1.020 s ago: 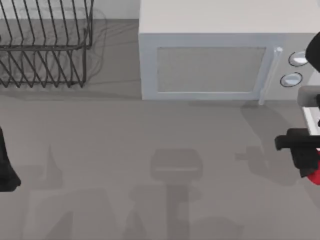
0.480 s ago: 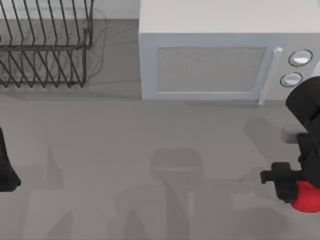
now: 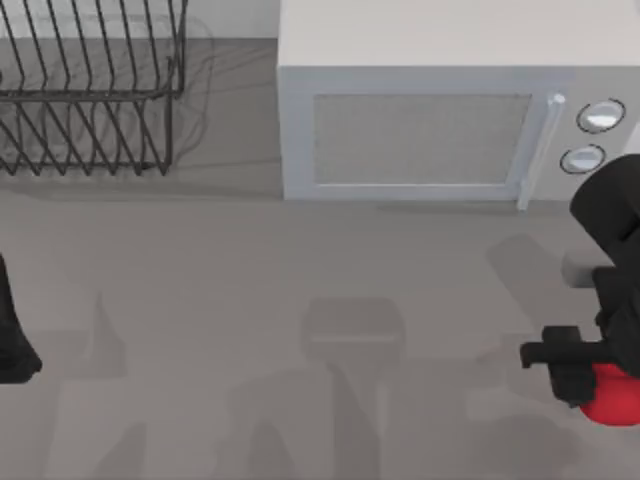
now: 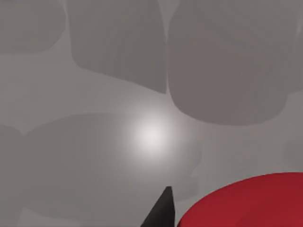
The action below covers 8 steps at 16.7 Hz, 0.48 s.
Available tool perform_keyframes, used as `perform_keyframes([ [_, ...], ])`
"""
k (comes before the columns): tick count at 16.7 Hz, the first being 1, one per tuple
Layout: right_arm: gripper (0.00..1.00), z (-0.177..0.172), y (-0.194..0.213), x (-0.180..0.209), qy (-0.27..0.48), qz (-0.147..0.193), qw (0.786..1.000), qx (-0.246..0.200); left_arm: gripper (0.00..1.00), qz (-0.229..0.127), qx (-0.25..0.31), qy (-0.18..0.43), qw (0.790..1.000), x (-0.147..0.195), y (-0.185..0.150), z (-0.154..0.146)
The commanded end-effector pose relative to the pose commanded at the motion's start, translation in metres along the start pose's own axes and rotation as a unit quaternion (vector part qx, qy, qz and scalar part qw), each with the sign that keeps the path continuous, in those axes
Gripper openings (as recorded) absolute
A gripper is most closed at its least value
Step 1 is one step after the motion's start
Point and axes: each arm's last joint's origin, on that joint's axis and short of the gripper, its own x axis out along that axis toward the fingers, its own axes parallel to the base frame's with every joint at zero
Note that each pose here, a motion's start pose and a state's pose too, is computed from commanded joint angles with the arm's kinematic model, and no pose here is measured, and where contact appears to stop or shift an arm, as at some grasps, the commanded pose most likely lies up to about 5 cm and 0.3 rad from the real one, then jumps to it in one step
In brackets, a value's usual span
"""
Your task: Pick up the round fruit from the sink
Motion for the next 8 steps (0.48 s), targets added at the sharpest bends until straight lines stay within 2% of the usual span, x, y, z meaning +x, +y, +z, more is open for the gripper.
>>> perform_keyframes([
  [8, 0.9, 0.0, 0.0, 0.0, 0.0, 0.0, 1.0, 0.0, 1.0, 0.0, 0.0, 0.0, 1.0, 0.0, 0.0, 0.0],
])
